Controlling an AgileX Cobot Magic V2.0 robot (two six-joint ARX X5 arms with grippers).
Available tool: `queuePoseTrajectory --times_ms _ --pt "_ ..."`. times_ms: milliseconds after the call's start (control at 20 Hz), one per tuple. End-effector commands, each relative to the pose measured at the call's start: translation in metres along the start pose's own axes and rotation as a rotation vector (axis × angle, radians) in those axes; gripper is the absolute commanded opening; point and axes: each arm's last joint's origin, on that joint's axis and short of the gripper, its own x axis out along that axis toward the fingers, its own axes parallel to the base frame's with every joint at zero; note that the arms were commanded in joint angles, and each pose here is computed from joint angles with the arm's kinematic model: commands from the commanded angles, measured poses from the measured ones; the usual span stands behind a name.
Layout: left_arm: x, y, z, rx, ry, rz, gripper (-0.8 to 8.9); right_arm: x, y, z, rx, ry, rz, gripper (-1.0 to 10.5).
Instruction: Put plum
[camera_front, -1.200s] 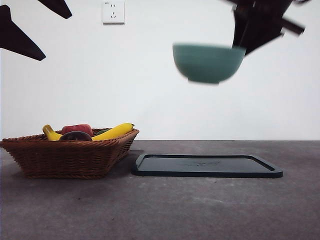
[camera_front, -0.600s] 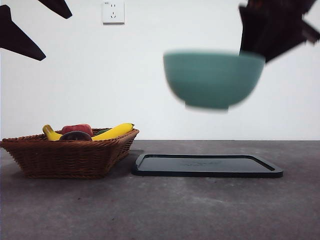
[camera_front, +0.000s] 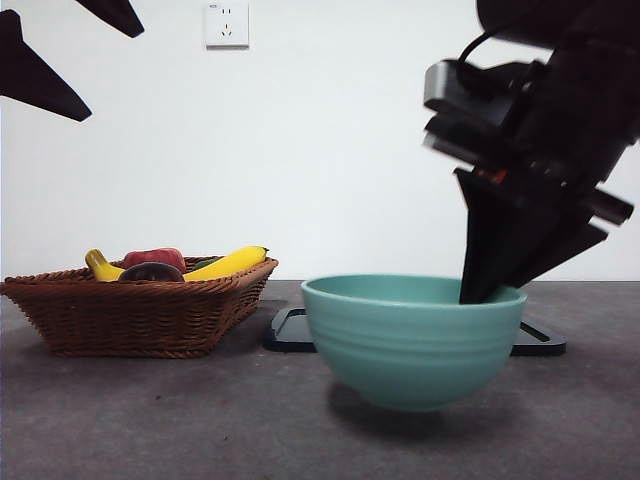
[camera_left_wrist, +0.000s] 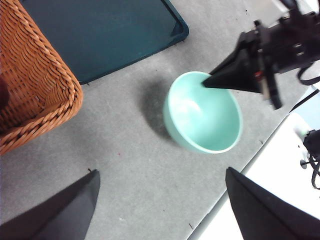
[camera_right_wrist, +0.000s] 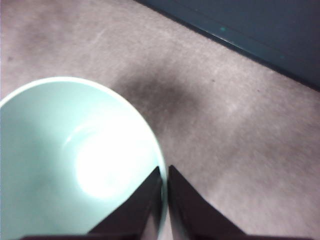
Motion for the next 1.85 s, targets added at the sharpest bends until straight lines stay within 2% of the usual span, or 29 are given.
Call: queuePoseTrajectory --times_ms 50,350,500,650,900,1050,1400,1650,1850 --pt "-0.002 -0.002 0.005 0.021 -0.013 -0.013 4.05 0.012 0.002 0.001 0.003 0.023 -0.008 0.1" --pt "-0.002 -0.002 0.005 0.021 -0.013 -0.013 4.05 0.018 0.002 0.0 -0.002 0.042 -0.03 0.3" --pt "-0.002 -0.002 0.005 0.021 -0.013 -0.012 4.05 0.018 0.005 0.0 -0.008 0.04 -0.024 1.9" --pt "-0.002 -0.002 0.005 0.021 -0.013 -0.012 4.05 0.01 0.007 0.003 -0.015 0.008 -0.016 1.9" --pt "-0.002 -0.002 0.005 0.021 -0.013 -0.012 4.05 -0.029 0.012 0.005 -0.025 -0.095 -0.038 1.9" --pt "-0.002 -0.002 0.005 0.02 -0.013 -0.013 4.05 -0.063 0.017 0.001 -0.035 -0.16 -0.02 1.9" --pt "-0.002 -0.002 0.004 0.02 -0.012 -0.012 4.05 -0.129 0.023 -0.032 -0.064 -0.253 0.105 1.9" --pt "-0.002 -0.002 0.004 0.017 -0.007 -0.012 4.05 -0.153 0.022 -0.055 -0.072 -0.278 0.124 1.9" --pt "-0.002 -0.002 0.004 0.017 -0.007 -0.012 4.05 -0.158 0.022 -0.06 -0.074 -0.291 0.128 1.9"
